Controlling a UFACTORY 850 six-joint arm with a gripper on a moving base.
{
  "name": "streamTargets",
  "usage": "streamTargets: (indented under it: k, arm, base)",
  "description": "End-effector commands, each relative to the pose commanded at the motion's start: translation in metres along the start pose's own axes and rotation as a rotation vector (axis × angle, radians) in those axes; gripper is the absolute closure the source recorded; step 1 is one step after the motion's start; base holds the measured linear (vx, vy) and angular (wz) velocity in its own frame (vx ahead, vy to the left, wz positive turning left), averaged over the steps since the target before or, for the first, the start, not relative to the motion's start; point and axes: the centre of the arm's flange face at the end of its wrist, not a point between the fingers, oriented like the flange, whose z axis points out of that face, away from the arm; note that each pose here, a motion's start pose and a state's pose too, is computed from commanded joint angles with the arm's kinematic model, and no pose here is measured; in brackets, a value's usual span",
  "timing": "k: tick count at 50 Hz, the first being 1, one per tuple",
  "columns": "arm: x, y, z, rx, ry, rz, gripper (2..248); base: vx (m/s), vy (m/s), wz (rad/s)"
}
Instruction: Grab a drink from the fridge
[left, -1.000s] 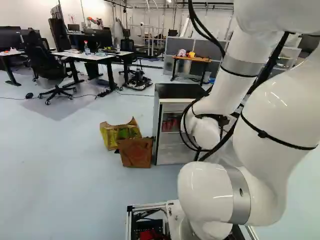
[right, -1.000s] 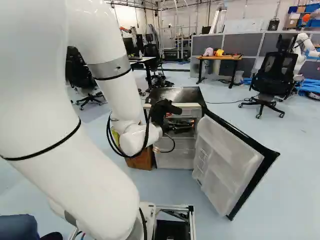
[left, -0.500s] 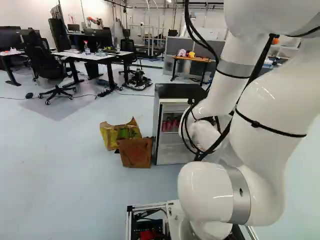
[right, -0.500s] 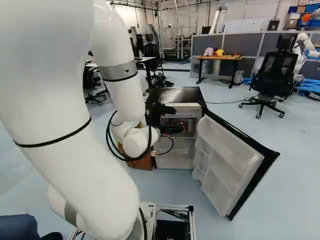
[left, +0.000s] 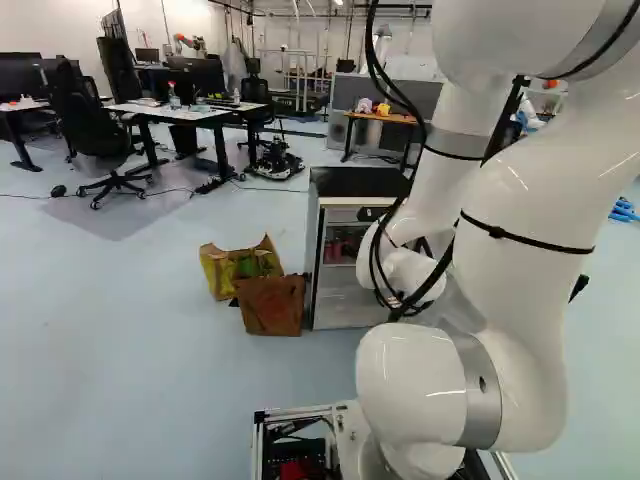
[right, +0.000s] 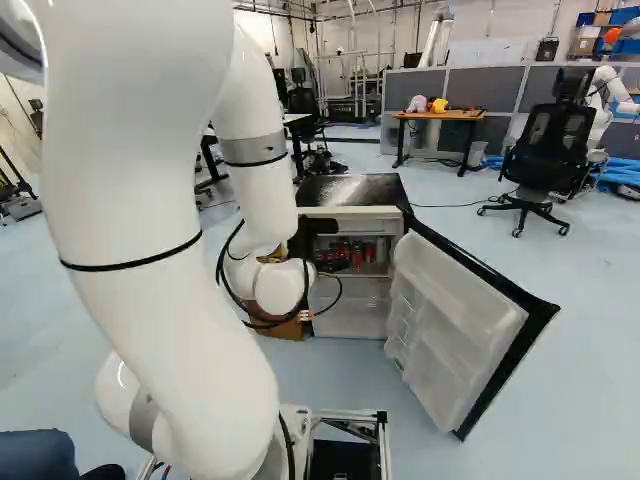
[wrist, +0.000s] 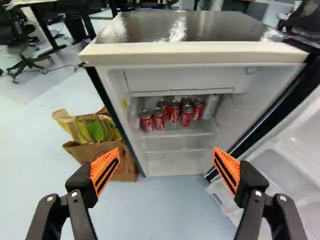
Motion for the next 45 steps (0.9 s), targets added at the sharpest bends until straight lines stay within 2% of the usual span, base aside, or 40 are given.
streamTargets:
  k: [8, 21, 45]
  arm:
    - [-0.007, -0.003, 0.007, 0.057, -0.034, -0.029, 3]
    - [-0.015, -0.002, 0.02, 0.115, -0.064, -0.052, 3]
    - [-0.028, 0.014, 0.051, 0.105, -0.11, -0.025, 3]
  base:
    - [0.0, 0.0, 0.0]
    - [0.0, 0.0, 0.0]
    - [0.0, 0.0, 0.0]
